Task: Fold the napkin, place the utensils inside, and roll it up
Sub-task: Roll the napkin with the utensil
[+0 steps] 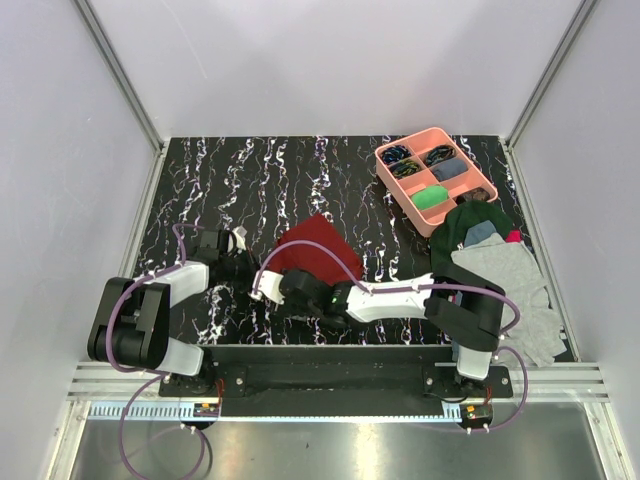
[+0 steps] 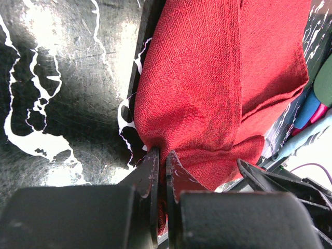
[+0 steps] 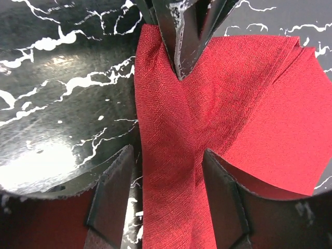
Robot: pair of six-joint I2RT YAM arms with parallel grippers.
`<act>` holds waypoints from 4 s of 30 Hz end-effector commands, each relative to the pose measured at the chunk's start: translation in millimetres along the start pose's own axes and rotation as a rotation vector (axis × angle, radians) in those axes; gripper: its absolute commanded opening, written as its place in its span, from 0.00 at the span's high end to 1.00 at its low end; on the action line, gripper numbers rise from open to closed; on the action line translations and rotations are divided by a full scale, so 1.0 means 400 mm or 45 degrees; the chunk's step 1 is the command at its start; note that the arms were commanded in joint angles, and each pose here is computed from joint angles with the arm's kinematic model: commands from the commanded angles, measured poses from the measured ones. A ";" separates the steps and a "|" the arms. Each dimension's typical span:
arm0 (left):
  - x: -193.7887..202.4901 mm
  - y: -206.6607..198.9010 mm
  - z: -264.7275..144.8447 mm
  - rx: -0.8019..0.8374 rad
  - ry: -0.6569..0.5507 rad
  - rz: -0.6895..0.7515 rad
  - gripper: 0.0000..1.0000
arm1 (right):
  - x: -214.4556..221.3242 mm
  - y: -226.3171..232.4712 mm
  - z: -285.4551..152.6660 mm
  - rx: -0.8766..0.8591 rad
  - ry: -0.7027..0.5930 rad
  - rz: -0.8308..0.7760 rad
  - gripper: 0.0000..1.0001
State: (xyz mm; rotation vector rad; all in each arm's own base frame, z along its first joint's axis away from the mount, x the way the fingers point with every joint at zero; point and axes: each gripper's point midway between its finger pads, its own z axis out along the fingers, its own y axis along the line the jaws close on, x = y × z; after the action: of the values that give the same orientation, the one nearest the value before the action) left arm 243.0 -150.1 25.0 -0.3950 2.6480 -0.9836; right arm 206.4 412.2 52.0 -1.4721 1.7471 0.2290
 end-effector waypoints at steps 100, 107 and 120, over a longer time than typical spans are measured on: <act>-0.016 -0.009 0.044 -0.164 -0.032 0.193 1.00 | 0.021 -0.061 -0.203 -0.293 0.000 0.610 0.34; -0.016 -0.015 0.044 -0.151 -0.026 0.195 1.00 | 0.069 -0.052 -0.166 -0.268 0.076 0.605 0.35; -0.016 -0.020 0.042 -0.144 -0.019 0.203 1.00 | 0.122 -0.047 -0.118 -0.225 0.160 0.580 0.35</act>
State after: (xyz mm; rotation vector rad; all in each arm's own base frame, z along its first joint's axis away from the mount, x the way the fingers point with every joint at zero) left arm 256.1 -163.4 19.2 -0.2399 2.6602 -0.7934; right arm 189.5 339.0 56.3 -1.2330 2.2299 0.6031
